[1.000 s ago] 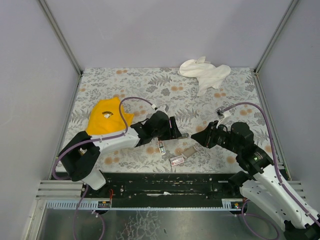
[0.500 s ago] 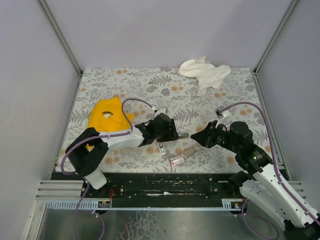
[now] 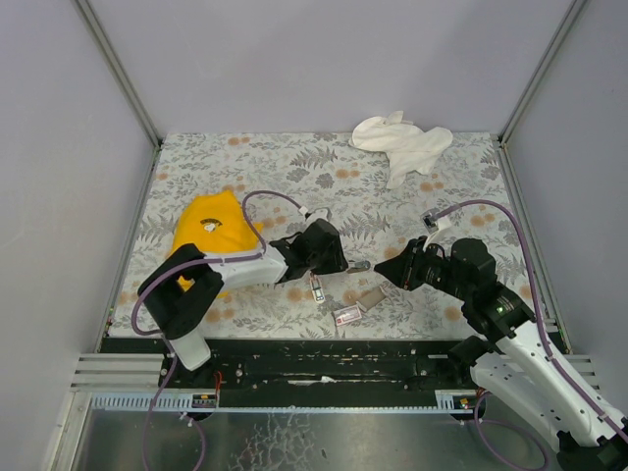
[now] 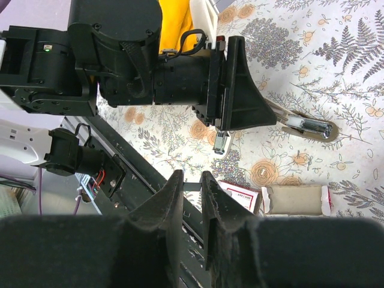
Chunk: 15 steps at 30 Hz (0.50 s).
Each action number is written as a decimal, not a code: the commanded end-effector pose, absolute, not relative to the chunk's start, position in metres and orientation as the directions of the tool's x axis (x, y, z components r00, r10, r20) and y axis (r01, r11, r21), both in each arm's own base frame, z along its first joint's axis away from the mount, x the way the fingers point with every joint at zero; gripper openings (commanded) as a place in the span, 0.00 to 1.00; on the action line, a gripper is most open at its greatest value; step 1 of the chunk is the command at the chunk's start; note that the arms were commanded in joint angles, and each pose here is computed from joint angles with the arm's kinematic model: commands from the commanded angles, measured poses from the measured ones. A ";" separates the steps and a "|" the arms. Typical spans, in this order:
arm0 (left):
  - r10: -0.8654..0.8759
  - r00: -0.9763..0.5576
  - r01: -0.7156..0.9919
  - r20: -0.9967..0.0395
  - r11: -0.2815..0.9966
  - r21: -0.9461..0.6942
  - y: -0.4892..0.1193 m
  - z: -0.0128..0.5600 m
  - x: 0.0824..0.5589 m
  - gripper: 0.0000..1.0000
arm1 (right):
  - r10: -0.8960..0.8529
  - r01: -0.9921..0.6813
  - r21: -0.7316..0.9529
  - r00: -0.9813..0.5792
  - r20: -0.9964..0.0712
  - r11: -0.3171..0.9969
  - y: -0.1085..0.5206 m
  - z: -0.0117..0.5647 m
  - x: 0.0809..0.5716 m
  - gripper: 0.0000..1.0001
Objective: Load the staples into the stapler
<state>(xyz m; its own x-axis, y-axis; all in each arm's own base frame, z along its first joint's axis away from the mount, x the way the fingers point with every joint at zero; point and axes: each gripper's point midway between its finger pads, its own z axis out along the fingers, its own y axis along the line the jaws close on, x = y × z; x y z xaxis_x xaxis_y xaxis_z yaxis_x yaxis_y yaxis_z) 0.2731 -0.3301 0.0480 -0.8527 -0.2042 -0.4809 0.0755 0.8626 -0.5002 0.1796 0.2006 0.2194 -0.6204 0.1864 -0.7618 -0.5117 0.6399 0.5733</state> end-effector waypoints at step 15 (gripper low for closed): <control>0.081 -0.784 0.410 -0.615 0.811 -0.417 -0.354 0.075 0.299 0.01 | 0.198 -0.533 0.574 -0.602 -0.774 0.622 0.207 0.228 0.185 0.21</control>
